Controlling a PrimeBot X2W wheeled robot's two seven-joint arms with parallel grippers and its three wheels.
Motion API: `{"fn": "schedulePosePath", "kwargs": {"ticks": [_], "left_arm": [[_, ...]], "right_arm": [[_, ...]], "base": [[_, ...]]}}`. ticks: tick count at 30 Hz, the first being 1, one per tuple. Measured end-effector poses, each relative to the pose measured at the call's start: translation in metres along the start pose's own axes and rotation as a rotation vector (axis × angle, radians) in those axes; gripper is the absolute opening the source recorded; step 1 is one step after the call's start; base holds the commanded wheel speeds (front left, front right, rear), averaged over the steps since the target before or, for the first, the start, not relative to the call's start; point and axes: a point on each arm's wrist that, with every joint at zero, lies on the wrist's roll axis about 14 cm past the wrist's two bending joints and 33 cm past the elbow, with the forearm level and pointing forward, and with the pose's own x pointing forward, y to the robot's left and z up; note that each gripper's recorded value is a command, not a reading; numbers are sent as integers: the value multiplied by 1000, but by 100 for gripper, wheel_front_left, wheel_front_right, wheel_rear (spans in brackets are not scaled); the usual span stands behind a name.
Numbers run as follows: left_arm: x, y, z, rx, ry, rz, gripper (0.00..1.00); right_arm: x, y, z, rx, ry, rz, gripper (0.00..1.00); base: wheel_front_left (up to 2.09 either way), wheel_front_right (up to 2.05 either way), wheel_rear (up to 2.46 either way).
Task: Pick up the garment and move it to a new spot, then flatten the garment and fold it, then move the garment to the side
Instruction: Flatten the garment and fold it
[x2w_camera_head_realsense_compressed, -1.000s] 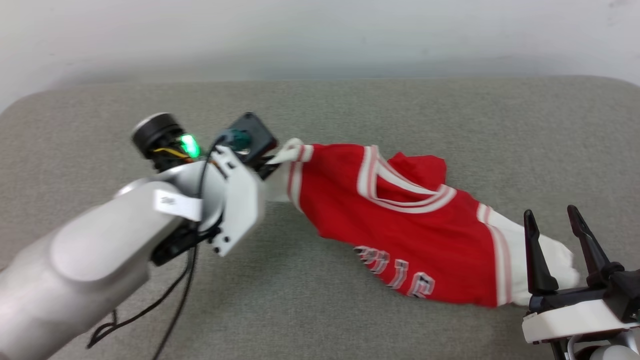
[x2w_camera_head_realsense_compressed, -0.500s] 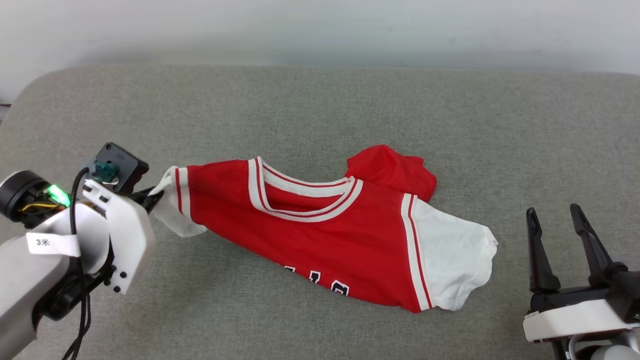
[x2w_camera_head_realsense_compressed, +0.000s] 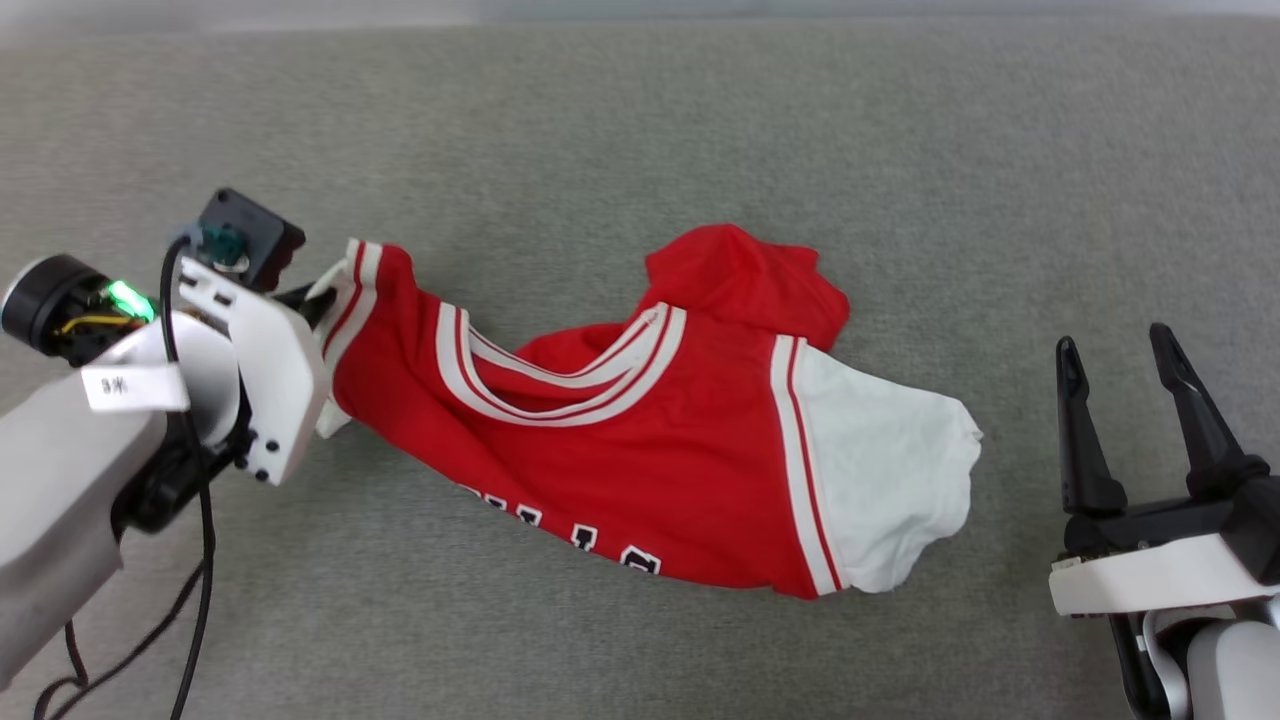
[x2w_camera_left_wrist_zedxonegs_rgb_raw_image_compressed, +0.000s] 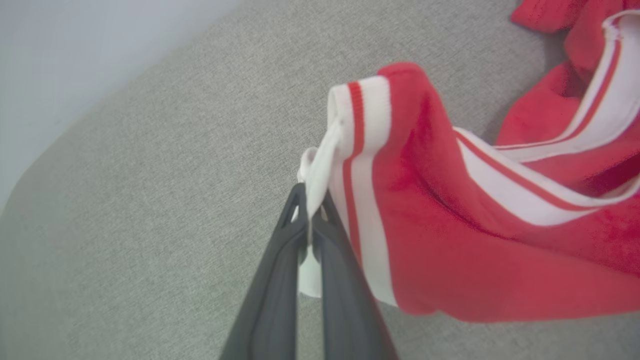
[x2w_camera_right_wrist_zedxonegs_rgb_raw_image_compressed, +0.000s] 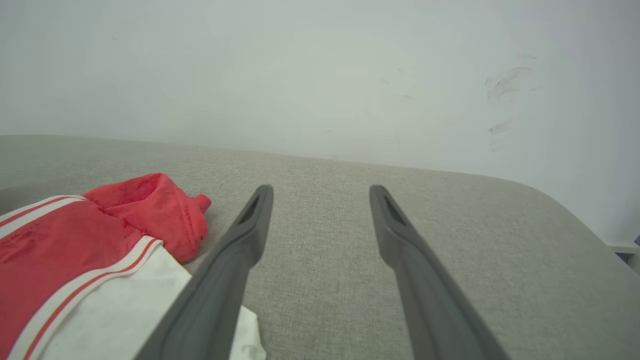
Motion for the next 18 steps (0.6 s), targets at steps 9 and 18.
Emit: {"fn": "schedulePosePath", "kwargs": {"ticks": [9,18], "left_arm": [[73,-10,-27,-65,119,-58,0],[81,-7,-33,-83,116,-38,100]], "right_arm": [[-4,-23,-11,-43,39,-59,100],[-6,-27,-2,-61,15,-69,100]], "base": [[0,0,0],[0,0,0]]}}
